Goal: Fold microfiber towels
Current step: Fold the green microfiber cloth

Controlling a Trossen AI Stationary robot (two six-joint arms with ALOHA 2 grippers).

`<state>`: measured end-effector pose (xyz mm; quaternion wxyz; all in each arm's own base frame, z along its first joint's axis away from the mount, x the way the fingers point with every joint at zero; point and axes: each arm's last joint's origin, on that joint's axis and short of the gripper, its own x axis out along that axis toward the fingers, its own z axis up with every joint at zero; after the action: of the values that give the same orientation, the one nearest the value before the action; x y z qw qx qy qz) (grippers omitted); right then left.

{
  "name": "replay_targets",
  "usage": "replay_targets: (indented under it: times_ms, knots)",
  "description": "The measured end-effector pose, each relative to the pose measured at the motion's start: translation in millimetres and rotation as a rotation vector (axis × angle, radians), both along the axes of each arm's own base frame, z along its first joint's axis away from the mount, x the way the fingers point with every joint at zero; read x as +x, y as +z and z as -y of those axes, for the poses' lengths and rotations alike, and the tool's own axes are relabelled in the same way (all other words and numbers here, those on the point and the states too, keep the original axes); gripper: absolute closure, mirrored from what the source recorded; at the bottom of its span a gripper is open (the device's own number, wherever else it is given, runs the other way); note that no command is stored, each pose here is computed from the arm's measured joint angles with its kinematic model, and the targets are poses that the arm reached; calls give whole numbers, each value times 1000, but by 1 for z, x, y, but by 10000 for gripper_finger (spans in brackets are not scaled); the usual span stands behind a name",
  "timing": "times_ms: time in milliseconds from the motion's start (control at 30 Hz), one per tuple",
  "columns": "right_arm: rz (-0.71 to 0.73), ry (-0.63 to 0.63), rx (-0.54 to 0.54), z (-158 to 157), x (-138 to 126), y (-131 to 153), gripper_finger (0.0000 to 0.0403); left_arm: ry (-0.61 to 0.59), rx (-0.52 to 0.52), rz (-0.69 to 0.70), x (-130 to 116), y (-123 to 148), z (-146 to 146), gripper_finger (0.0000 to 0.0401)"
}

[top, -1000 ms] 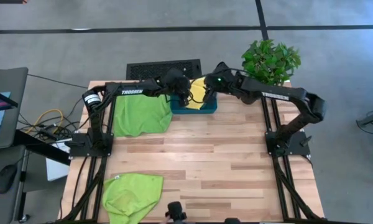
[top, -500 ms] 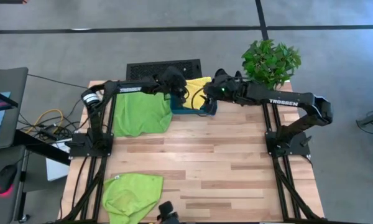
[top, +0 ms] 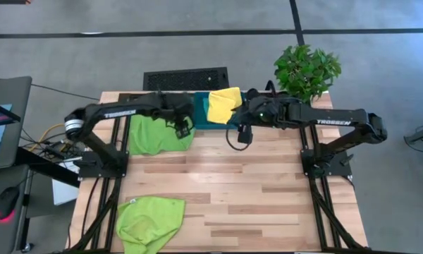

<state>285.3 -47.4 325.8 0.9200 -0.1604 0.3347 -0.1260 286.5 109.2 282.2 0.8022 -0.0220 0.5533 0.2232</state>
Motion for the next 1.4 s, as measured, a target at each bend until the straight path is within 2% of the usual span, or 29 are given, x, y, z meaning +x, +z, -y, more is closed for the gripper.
replay_targets:
  times_ms: [167, 367, 533, 700, 1033, 1400]
  knots:
    - [-29, 34, -2, -9, 0, -2, 163, 58, -51, -10, -23, -6, 37, 237]
    - [-40, 96, -16, -23, 1, -3, 163, 208, -63, -13, -67, -34, 69, 237]
    - [-47, 144, -16, -37, 2, -3, 163, 273, -45, 34, -99, -49, 86, 237]
    - [-32, 170, 1, -48, 2, -3, 163, 274, -53, 47, -119, -61, 97, 237]
    - [0, 169, 25, -54, 4, -1, 163, 245, -54, -89, -144, -102, 108, 237]
    - [1, 151, 28, -49, 4, -1, 163, 334, -69, -111, -145, -108, 109, 237]
